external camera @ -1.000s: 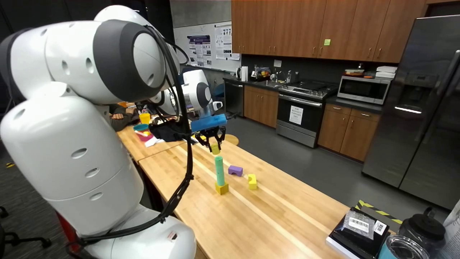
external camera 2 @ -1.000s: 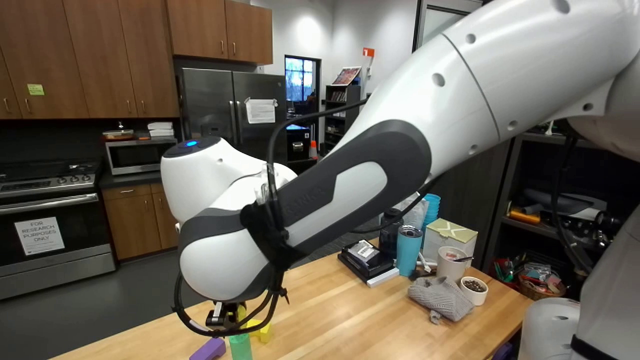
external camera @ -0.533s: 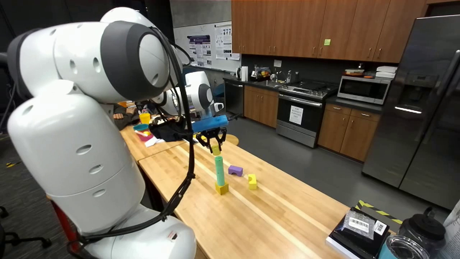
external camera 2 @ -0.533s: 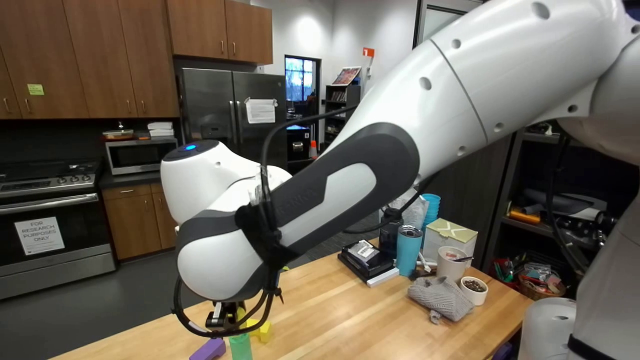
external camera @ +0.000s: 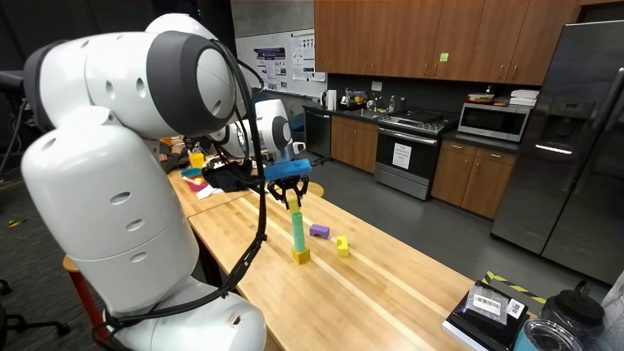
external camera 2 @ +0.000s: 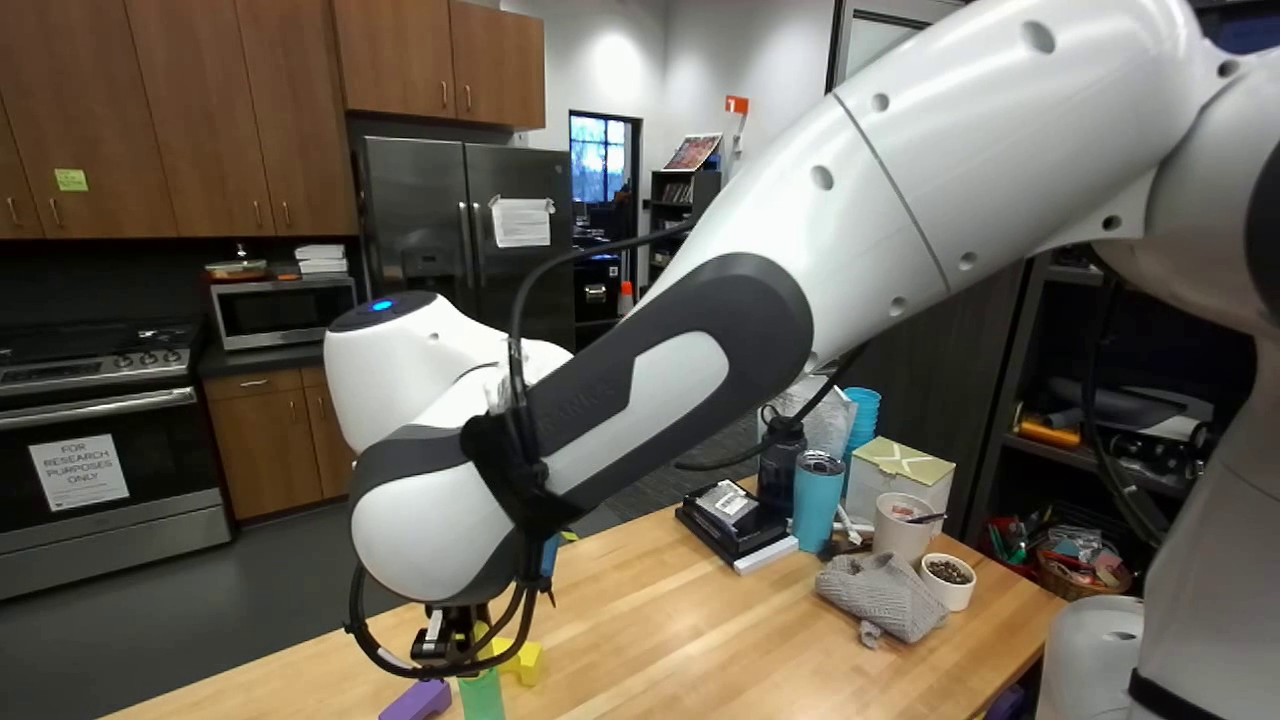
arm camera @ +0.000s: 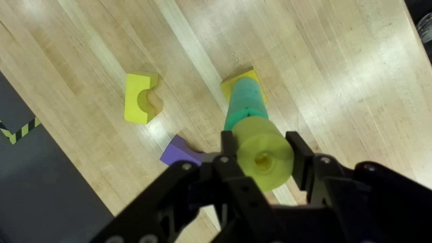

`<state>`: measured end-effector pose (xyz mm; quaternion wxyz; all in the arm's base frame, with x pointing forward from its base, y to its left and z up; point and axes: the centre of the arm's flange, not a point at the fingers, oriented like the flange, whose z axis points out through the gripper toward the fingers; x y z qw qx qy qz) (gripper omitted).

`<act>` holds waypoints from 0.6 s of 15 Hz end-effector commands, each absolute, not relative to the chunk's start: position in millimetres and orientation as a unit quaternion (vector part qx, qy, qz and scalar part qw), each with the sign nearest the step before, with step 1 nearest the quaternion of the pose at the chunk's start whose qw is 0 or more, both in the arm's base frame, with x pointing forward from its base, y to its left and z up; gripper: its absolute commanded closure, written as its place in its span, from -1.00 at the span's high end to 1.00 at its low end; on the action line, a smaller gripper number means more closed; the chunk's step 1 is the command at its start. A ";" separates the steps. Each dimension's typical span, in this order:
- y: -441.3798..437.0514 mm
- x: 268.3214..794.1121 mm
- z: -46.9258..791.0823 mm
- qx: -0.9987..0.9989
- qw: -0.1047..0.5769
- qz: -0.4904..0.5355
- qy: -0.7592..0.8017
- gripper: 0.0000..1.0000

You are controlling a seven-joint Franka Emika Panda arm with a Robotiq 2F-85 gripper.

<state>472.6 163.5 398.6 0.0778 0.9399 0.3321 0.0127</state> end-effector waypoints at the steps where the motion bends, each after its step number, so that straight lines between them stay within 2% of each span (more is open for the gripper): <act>1: 157.4 479.8 399.3 0.940 0.065 0.015 0.335 -0.69; 9: 155.2 482.0 394.8 0.940 0.063 0.014 0.334 -0.69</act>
